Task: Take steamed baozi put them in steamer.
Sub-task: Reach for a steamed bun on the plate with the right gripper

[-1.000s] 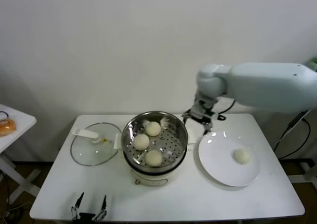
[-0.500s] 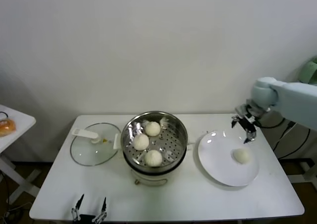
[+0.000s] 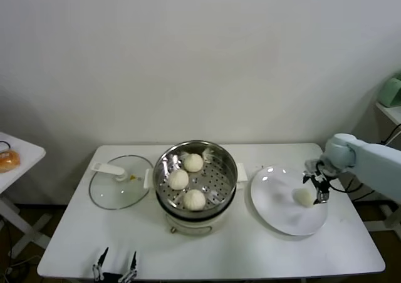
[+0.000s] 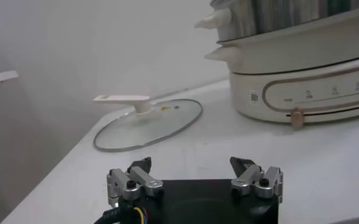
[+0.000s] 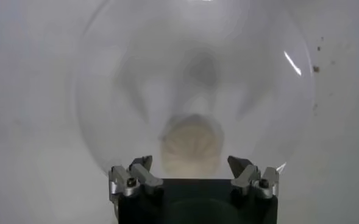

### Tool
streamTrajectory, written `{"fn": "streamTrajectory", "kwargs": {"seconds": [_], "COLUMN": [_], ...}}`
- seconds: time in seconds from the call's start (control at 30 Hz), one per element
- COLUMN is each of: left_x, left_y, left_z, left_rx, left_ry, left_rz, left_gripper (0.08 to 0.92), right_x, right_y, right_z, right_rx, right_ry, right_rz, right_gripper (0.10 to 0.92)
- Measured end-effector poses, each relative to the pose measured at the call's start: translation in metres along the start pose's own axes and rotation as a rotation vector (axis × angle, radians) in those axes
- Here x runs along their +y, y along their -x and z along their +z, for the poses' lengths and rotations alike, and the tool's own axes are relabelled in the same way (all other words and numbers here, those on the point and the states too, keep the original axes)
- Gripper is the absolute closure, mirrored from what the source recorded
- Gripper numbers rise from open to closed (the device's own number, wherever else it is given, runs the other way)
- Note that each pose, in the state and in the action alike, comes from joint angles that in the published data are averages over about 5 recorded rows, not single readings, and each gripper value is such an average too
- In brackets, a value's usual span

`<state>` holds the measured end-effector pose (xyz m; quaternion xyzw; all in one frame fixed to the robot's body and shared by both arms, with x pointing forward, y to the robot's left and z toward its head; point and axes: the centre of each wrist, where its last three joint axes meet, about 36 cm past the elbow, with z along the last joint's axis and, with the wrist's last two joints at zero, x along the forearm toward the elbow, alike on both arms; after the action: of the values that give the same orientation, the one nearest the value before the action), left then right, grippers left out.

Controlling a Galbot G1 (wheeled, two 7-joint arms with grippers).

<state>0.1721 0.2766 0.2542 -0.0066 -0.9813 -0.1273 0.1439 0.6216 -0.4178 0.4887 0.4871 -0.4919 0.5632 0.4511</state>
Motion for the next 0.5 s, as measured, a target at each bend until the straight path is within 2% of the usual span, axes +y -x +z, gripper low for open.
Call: {"fn": "streamTrajectory", "kwargs": {"seconds": [0.3,0.5], "left_x": [0.002,0.002], "left_y": [-0.002,-0.002], "left_z": [0.001,0.000], "left_rx": [0.001,-0.002], "left_ry": [0.006,0.007], "left_rz": [-0.001,-0.003], "left_gripper": [0.177,0.177], "right_x": [0.009,0.012], "right_y": [0.024,0.029], "right_z": [0.007,0.009], "right_rx": [0.000,-0.001], "right_ry": [0.045,0.061], "right_rz": [0.023,0.034], "right_gripper": [0.204,0.305]}}
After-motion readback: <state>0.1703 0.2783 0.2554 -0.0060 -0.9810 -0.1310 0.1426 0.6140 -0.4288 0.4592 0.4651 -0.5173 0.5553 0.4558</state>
